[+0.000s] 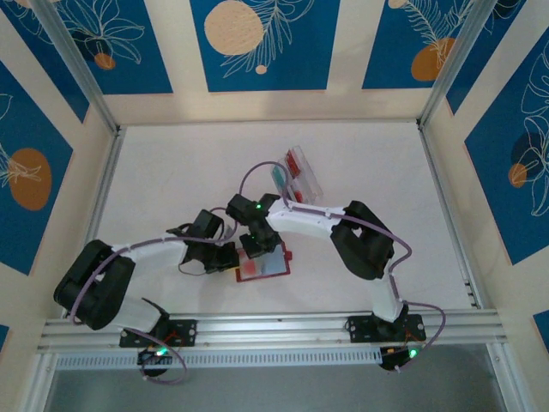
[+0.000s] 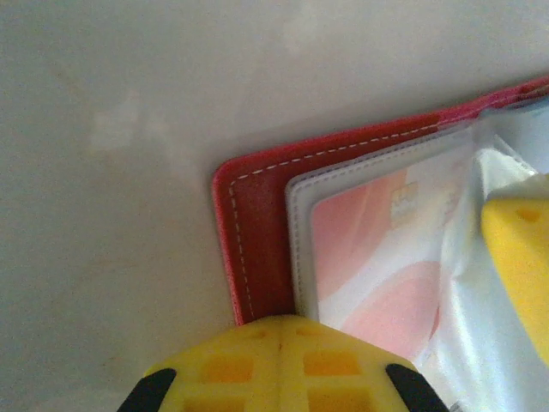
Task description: Put the credit cards into the card holder
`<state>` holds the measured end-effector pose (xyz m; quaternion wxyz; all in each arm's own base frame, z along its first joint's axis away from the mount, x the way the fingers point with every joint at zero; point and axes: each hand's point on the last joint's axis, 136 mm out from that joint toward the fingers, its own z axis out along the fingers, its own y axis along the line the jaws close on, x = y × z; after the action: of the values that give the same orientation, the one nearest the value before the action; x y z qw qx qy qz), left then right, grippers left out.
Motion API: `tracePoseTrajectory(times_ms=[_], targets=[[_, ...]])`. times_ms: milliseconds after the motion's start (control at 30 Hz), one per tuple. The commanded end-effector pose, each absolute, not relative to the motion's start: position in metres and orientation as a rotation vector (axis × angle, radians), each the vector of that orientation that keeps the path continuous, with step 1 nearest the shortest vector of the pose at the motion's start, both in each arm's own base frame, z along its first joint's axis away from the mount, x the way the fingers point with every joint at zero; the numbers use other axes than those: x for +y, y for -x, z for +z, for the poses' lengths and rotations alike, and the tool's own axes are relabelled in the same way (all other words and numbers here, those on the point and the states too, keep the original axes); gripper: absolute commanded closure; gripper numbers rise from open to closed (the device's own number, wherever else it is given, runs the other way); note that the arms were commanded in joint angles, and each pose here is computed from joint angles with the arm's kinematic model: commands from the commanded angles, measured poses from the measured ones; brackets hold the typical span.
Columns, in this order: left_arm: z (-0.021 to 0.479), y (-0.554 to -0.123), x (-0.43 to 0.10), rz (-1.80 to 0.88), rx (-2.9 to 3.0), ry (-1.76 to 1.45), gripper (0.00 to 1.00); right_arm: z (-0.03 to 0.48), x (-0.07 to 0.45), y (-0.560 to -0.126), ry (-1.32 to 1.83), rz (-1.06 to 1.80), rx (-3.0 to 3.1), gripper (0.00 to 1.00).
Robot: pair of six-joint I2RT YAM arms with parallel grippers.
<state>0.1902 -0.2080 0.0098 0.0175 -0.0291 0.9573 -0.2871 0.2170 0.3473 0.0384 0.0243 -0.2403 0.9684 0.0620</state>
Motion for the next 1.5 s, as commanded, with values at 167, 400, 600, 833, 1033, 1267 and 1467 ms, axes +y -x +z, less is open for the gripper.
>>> tracePoseTrajectory(times_ms=[167, 400, 600, 833, 1033, 1267, 1467], targets=[[-0.038, -0.152, -0.183, -0.67, 3.143, 0.138, 1.0, 0.04, 0.373, -0.198, 0.759, 0.319, 3.094, 0.79], [-0.035, -0.152, -0.184, -0.677, 3.137, 0.142, 1.0, 0.06, 0.379, -0.203, 0.718, 0.419, 3.07, 0.67], [-0.033, -0.151, -0.188, -0.737, 3.13, 0.195, 1.0, 0.108, 0.398, -0.208, 0.662, 0.756, 2.961, 0.62], [-0.02, -0.157, -0.199, -0.9, 3.076, 0.277, 1.0, 0.133, 0.393, -0.214, 0.642, 0.842, 2.909, 0.61], [-0.02, -0.159, -0.196, -0.882, 3.08, 0.264, 1.0, 0.11, 0.336, -0.218, 0.575, 0.434, 3.024, 0.77], [-0.024, -0.158, -0.192, -0.848, 3.091, 0.252, 1.0, 0.091, 0.304, -0.183, 0.432, 0.504, 3.121, 0.68], [-0.028, -0.156, -0.191, -0.834, 3.105, 0.243, 1.0, 0.072, 0.296, -0.171, 0.425, 0.451, 3.166, 0.66]])
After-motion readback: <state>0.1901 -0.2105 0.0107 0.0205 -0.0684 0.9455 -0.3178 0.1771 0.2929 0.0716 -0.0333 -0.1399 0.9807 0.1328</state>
